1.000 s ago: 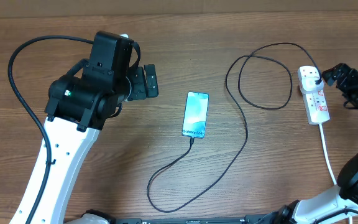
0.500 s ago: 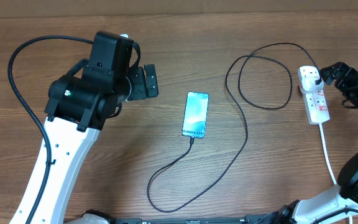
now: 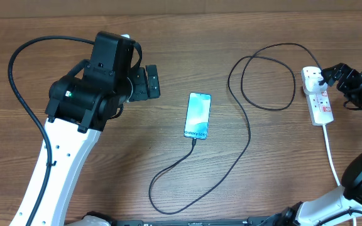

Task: Plug charger to phone and switch on socket
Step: 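Position the right gripper over the orange switch next to the charger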

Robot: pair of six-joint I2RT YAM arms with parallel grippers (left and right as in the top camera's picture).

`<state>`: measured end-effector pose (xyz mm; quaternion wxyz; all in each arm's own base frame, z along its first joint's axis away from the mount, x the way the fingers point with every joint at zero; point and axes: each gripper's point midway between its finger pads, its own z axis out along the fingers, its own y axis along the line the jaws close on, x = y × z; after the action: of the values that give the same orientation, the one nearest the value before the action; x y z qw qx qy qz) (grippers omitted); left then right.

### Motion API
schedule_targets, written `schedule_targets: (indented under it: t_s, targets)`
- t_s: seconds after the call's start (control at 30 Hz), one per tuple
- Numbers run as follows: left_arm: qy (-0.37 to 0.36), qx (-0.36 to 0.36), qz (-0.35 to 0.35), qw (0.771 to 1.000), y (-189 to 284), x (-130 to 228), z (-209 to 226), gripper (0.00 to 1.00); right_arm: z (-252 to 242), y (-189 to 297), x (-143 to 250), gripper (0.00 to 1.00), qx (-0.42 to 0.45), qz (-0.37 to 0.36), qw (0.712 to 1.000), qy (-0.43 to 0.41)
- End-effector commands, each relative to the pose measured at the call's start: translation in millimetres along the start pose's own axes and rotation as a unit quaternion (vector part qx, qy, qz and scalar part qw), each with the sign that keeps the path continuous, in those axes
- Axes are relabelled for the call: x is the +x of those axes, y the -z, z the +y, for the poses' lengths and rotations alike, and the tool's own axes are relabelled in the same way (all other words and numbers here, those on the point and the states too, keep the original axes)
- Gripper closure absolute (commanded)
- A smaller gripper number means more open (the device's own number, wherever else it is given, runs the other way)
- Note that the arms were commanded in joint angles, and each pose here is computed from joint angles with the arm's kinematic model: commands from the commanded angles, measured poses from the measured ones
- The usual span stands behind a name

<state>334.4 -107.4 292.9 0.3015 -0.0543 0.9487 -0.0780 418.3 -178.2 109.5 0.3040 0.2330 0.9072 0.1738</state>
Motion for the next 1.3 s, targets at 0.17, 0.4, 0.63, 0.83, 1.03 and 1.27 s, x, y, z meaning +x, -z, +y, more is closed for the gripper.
schedule_targets:
  t_s: [0.17,0.4,0.63,0.83,1.03,1.27]
  targets:
    - [-0.001,-0.007,-0.009,1.000,2.3,-6.6,2.7,0.00,6.8,-8.8,6.1,0.00,-0.008,0.010,1.000,0.010]
    - [-0.001,-0.007,-0.009,1.000,2.3,-6.6,2.7,0.00,2.6,-9.0,6.8,0.00,0.005,0.012,1.000,0.009]
    - [-0.001,-0.007,-0.009,1.000,2.3,-6.6,2.7,0.00,2.8,-9.1,6.7,0.00,0.005,0.011,1.000,0.010]
    - [-0.001,-0.007,-0.009,1.000,2.3,-6.6,2.7,0.00,2.5,-10.9,7.8,0.00,0.008,0.014,1.000,0.011]
    - [-0.001,-0.007,-0.009,1.000,2.3,-6.6,2.7,0.00,5.0,-17.6,12.1,0.00,0.005,0.022,1.000,0.012]
    - [-0.001,-0.007,-0.009,1.000,2.3,-6.6,2.7,0.00,5.2,-35.4,23.8,0.00,0.002,0.045,0.999,0.011]
